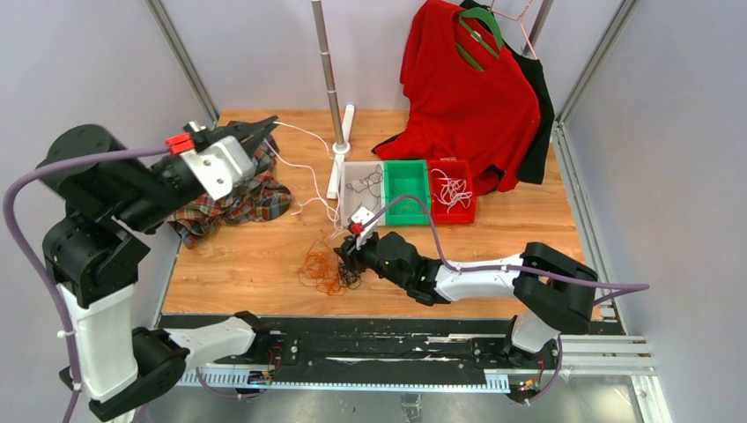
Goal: Untangle the cables
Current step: Untie the cable, then place the cable in the bin.
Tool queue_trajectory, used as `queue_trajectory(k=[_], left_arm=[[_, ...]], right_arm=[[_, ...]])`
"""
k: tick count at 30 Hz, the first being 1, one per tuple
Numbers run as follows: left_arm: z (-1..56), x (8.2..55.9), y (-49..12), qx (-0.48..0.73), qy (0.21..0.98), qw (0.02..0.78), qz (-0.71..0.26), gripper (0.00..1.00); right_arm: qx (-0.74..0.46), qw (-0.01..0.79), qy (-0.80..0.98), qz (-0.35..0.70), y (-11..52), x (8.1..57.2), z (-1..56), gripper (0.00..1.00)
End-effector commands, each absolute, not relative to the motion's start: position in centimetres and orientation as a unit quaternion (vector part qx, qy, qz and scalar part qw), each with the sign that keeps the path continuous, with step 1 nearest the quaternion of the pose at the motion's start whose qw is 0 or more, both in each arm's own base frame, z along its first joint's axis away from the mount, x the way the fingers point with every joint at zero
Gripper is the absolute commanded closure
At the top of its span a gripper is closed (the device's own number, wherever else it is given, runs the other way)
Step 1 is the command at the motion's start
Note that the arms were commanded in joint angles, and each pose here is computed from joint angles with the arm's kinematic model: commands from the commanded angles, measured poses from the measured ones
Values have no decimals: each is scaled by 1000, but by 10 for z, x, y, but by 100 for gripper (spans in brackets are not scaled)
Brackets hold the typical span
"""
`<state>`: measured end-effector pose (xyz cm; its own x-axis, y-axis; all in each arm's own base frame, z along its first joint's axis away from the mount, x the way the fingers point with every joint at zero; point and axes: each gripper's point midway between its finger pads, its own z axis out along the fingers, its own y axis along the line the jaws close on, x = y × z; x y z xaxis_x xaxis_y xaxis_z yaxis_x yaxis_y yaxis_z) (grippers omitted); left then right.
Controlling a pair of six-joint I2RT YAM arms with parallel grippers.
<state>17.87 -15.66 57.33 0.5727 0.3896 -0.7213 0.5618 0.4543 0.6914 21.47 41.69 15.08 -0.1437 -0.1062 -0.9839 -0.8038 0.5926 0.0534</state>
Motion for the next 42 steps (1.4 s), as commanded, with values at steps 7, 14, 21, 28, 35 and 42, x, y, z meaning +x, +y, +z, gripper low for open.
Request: queue_trajectory(k=[7, 14, 21, 28, 35, 42], left_arm=[[650, 170, -131, 388, 386, 836, -41, 99], [617, 174, -143, 417, 409, 809, -62, 99], [612, 172, -149, 424, 409, 804, -80, 100], [612, 163, -157, 426, 407, 799, -123, 100], [602, 163, -165, 436, 418, 783, -147, 100], [596, 161, -174, 439, 428, 769, -183, 100]], right_arm=[[-310, 596, 681, 292, 395, 215, 165, 55], [-310, 629, 647, 299, 378, 214, 222, 56], [-351, 630, 595, 356, 377, 186, 274, 33], [-383, 611, 555, 416, 396, 155, 324, 31], [-379, 635, 544, 398, 392, 161, 358, 30], [-390, 644, 514, 411, 397, 155, 386, 30]])
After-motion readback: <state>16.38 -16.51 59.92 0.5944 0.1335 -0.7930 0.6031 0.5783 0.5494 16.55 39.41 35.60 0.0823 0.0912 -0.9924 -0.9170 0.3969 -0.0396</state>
